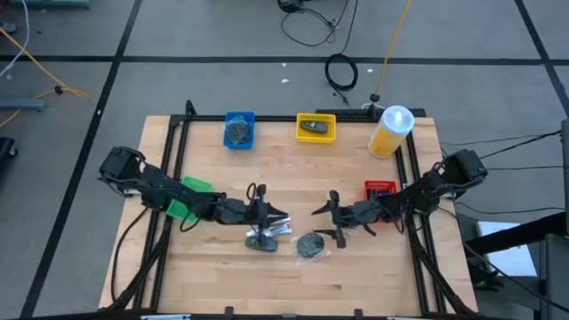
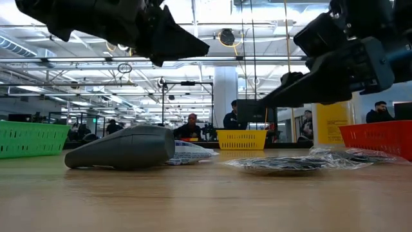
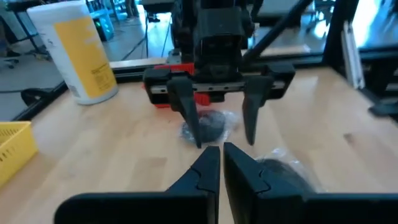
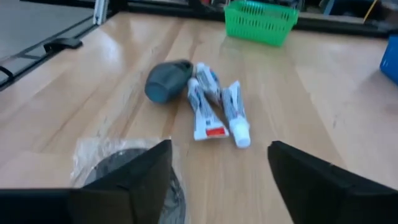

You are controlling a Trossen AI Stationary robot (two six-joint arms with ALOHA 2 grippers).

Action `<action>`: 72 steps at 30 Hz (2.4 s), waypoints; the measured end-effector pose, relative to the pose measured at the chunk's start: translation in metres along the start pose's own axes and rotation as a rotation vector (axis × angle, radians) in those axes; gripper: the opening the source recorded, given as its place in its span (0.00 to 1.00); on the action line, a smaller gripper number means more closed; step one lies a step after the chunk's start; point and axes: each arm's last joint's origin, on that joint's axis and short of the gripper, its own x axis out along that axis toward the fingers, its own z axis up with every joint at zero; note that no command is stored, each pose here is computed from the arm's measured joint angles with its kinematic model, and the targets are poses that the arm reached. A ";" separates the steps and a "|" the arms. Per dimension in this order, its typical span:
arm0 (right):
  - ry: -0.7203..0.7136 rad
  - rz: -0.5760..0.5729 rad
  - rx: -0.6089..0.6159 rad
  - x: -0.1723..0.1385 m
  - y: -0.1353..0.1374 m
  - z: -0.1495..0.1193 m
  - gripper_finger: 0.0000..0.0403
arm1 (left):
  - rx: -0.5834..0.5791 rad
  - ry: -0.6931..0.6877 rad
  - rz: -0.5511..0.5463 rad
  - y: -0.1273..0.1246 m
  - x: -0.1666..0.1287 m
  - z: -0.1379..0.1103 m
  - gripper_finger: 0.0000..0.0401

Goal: Pick & Place Travel size toiletries
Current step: Put the white toothpaste into the green bin

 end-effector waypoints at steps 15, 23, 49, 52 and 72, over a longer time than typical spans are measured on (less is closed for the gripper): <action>0.089 0.002 0.020 -0.001 0.001 -0.009 0.77 | 0.103 0.438 -0.111 -0.022 -0.001 0.007 0.52; 0.073 0.024 0.018 -0.005 0.006 -0.003 0.76 | -0.220 0.641 0.070 -0.011 -0.008 -0.008 0.73; 0.061 0.033 -0.002 -0.014 0.007 0.007 0.75 | -0.448 0.760 0.128 -0.014 -0.019 -0.064 0.35; 0.061 0.033 -0.001 -0.014 0.007 0.007 0.74 | -0.421 0.780 0.128 -0.015 -0.016 -0.071 0.33; 0.062 0.031 0.005 -0.014 0.007 0.007 0.73 | -0.545 0.900 0.282 0.000 -0.054 -0.031 0.06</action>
